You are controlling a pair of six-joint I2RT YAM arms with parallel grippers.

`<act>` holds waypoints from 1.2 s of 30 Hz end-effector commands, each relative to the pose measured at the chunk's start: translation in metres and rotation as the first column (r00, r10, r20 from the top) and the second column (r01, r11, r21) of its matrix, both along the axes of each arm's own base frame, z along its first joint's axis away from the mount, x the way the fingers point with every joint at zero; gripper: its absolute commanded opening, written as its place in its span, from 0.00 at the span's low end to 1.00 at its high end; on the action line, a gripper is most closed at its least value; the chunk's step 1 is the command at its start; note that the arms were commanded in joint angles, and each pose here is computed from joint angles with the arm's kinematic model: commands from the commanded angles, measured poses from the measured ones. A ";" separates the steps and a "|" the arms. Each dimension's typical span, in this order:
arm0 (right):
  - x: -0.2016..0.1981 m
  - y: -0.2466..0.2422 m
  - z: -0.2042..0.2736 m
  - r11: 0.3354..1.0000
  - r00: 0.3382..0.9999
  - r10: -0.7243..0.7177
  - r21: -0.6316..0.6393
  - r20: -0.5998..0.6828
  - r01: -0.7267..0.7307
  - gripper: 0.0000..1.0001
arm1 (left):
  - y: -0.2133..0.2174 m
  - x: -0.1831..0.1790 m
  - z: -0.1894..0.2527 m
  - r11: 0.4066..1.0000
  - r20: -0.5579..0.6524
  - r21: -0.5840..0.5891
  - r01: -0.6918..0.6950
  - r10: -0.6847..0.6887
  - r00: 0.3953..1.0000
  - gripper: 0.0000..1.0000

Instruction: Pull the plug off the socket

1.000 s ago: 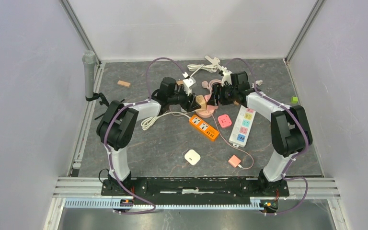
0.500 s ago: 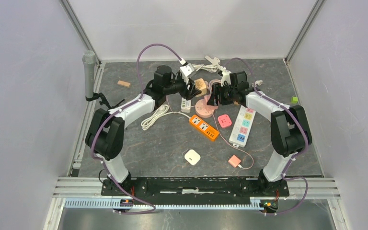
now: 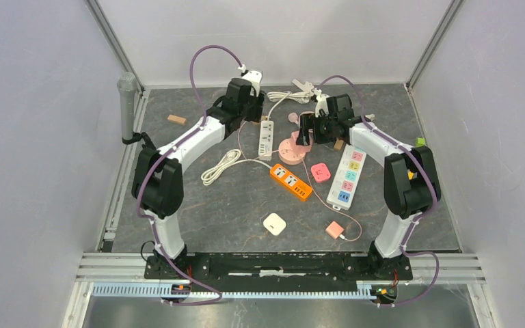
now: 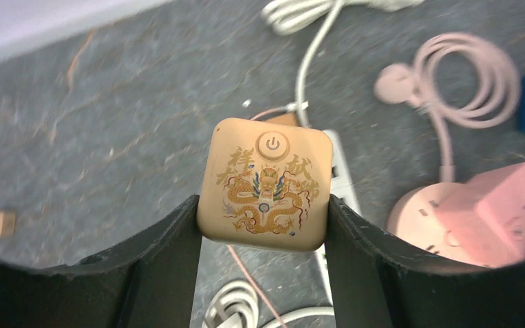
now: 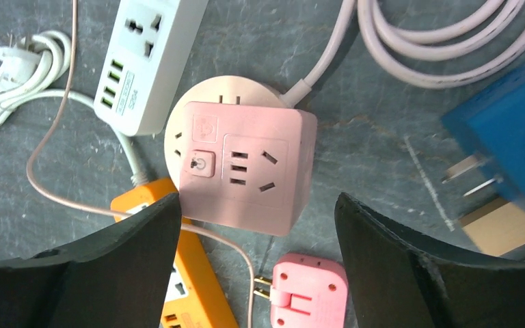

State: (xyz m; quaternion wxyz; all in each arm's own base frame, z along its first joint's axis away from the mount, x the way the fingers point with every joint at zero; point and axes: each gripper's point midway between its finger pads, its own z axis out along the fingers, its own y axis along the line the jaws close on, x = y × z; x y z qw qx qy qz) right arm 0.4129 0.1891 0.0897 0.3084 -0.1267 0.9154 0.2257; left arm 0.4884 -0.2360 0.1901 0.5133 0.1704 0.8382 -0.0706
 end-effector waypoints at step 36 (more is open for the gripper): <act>0.025 -0.006 0.027 0.996 0.992 0.000 -0.089 0.127 0.012 0.95 | 0.067 0.008 0.026 0.942 -0.091 0.076 -0.326 0.332 0.939 1.00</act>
